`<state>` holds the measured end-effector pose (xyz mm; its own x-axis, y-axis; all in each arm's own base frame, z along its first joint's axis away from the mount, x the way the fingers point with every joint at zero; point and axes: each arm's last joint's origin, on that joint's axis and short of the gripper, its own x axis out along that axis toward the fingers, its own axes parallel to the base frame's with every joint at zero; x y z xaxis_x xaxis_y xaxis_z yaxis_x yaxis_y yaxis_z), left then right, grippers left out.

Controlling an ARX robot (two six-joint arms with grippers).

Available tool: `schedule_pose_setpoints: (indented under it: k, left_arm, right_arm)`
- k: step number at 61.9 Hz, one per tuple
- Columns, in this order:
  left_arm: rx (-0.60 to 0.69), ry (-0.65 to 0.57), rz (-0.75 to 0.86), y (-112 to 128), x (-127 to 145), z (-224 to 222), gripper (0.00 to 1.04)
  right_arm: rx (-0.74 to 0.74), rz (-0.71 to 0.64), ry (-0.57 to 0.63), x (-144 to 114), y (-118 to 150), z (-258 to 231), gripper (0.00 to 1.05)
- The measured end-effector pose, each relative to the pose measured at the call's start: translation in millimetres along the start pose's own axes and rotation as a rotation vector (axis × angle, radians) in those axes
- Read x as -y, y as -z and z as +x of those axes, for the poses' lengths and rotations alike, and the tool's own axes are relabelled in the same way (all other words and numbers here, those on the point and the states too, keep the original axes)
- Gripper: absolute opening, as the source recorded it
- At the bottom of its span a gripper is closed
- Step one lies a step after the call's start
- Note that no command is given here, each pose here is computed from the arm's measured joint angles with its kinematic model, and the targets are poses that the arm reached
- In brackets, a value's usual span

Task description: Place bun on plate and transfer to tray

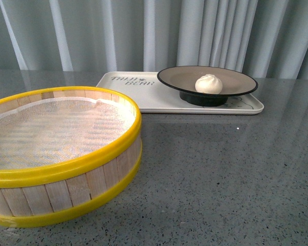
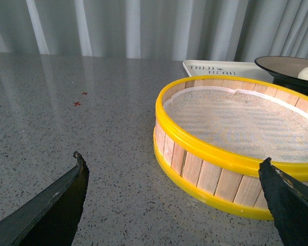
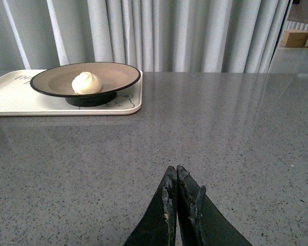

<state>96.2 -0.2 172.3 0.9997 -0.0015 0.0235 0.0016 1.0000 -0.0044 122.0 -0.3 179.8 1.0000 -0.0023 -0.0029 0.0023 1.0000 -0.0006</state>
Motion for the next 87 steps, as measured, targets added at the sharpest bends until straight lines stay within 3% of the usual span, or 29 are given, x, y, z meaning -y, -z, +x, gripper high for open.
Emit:
schedule_pose_setpoints:
  k: [14, 62, 75, 87]
  left_arm:
    - [0.000, 0.000, 0.000, 0, 0, 0, 0.98]
    - [0.000, 0.000, 0.000, 0, 0, 0, 0.98]
    - [0.000, 0.000, 0.000, 0, 0, 0, 0.98]
    - [0.000, 0.000, 0.000, 0, 0, 0, 0.98]
  right_arm:
    - [0.007, 0.000, 0.000, 0, 12, -7, 0.02]
    - [0.006, -0.001, -0.001, 0, 15, -24, 0.02]
    - [0.006, 0.000, -0.001, 0, 15, -24, 0.37]
    - [0.005, -0.001, -0.001, 0, 15, -24, 0.78]
